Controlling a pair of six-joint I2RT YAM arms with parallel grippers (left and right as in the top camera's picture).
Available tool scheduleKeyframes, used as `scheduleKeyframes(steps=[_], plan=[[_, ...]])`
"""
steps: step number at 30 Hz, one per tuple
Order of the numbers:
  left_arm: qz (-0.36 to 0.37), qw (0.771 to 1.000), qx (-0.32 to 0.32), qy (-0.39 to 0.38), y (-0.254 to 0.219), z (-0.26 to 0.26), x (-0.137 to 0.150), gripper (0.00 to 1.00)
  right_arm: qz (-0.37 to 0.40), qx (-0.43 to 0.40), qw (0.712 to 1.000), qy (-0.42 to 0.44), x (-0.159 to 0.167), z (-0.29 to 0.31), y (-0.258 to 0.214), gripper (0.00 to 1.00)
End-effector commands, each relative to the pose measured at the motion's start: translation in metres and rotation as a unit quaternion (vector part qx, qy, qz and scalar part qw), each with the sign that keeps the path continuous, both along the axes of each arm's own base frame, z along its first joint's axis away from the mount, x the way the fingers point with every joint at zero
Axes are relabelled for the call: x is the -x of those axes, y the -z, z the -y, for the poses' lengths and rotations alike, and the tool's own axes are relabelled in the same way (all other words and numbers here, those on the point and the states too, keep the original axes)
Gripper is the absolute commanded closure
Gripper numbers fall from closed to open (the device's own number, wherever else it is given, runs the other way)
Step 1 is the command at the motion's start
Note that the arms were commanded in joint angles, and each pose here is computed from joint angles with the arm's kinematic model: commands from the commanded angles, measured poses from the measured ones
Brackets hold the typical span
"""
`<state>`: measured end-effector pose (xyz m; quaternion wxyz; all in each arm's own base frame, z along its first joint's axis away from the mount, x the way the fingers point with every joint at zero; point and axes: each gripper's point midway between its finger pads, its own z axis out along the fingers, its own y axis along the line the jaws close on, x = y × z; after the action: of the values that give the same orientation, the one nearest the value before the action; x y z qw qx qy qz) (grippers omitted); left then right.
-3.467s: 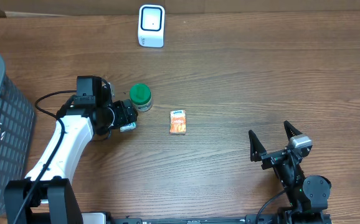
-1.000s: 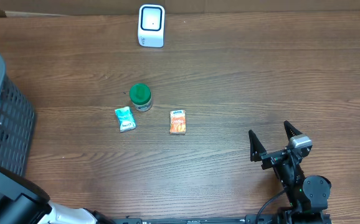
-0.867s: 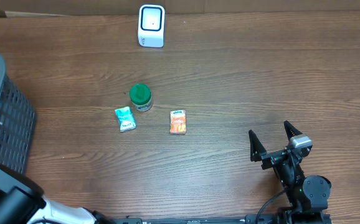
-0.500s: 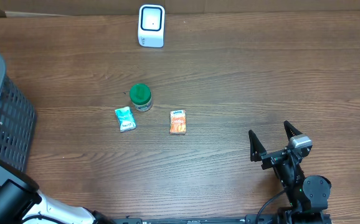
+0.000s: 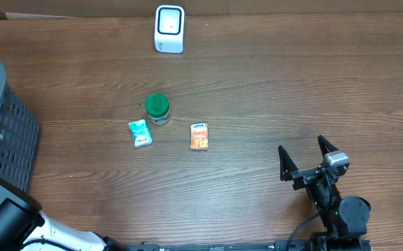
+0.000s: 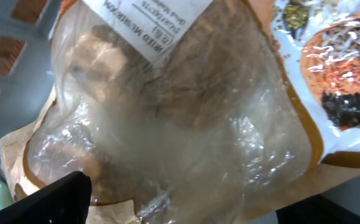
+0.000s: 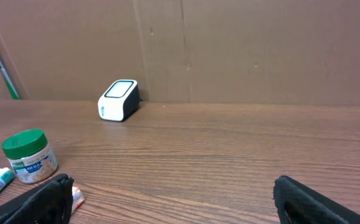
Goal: Scan the item barcode
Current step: 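Reach the left gripper into the basket and grasp the clear bread bag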
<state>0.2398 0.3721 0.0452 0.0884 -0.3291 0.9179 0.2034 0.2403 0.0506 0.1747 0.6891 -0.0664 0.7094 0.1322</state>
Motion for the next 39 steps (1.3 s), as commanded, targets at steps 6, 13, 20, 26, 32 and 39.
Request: scheduleKeyframes(steps=[6,13,20,26,32,39], plan=[[-0.036,0.999,0.022,0.021,0.031,0.001,0.005,0.1,0.001,-0.001,1.0,0.0,0.0,0.0,0.002,0.0],[-0.046,0.998,0.03,0.02,0.042,0.002,0.007,0.65,0.001,-0.001,1.0,0.0,0.0,0.0,0.002,0.0],[-0.046,0.998,0.023,0.019,0.039,-0.001,0.005,0.96,0.001,-0.001,1.0,0.0,0.0,0.0,0.002,0.0],[-0.022,0.999,0.036,0.025,0.024,-0.001,-0.007,0.96,0.001,-0.001,1.0,0.0,0.0,0.0,0.002,0.0],[0.025,0.998,0.054,0.016,-0.018,-0.003,-0.034,0.96,0.001,-0.001,1.0,0.0,0.0,0.0,0.002,0.0],[0.097,0.993,0.062,0.035,-0.094,0.006,-0.081,0.96,0.001,0.0,1.0,0.0,0.0,0.0,0.002,0.0]])
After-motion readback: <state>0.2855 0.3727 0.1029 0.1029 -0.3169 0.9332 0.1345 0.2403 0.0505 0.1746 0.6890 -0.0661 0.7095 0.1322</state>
